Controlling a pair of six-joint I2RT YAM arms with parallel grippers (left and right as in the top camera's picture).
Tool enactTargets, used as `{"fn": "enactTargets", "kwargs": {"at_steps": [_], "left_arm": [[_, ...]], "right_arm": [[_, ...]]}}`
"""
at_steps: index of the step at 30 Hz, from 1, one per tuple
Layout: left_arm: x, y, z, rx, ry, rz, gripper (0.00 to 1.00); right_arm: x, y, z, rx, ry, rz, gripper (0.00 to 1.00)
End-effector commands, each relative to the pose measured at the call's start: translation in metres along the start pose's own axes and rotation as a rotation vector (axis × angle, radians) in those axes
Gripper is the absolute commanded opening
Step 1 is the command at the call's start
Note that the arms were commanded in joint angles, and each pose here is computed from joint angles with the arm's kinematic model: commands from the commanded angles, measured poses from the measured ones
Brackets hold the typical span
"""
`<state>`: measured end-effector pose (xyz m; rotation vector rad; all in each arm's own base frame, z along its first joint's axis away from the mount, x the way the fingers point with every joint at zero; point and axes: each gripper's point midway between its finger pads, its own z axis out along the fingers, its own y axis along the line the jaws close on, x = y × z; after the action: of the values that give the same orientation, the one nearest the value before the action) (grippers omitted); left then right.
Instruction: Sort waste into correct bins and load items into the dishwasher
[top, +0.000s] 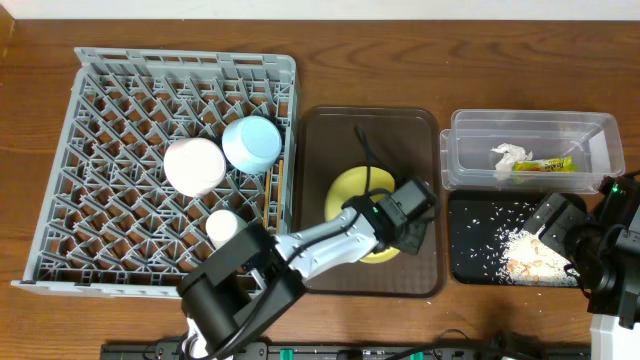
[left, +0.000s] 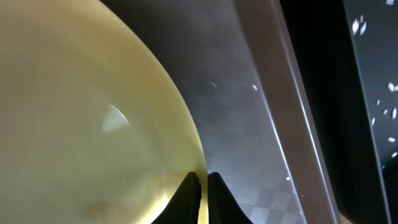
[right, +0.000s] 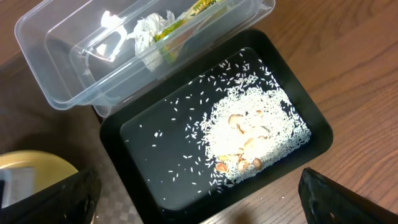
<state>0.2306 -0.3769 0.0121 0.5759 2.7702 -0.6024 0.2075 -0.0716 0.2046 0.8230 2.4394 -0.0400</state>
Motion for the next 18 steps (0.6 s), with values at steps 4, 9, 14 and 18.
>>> {"fn": "enactTargets", "kwargs": {"at_steps": [4,9,14,18], "left_arm": [[0.000,-0.001,-0.002,-0.014,-0.008,0.011,0.08],[-0.022,-0.013,-0.035,0.031,-0.094,0.063,0.08],[-0.043,-0.007,-0.066,0.012,-0.178,0.049,0.08],[-0.055,0.030,-0.082,-0.107,-0.220,-0.011,0.08]], "right_arm": [[-0.004,0.000,-0.004,0.001,-0.016,0.010,0.99],[-0.004,0.000,-0.004,0.001,-0.016,0.010,0.99],[-0.004,0.000,-0.004,0.001,-0.017,0.010,0.99],[-0.003,0.000,-0.004,0.001,-0.016,0.010,0.99]]}}
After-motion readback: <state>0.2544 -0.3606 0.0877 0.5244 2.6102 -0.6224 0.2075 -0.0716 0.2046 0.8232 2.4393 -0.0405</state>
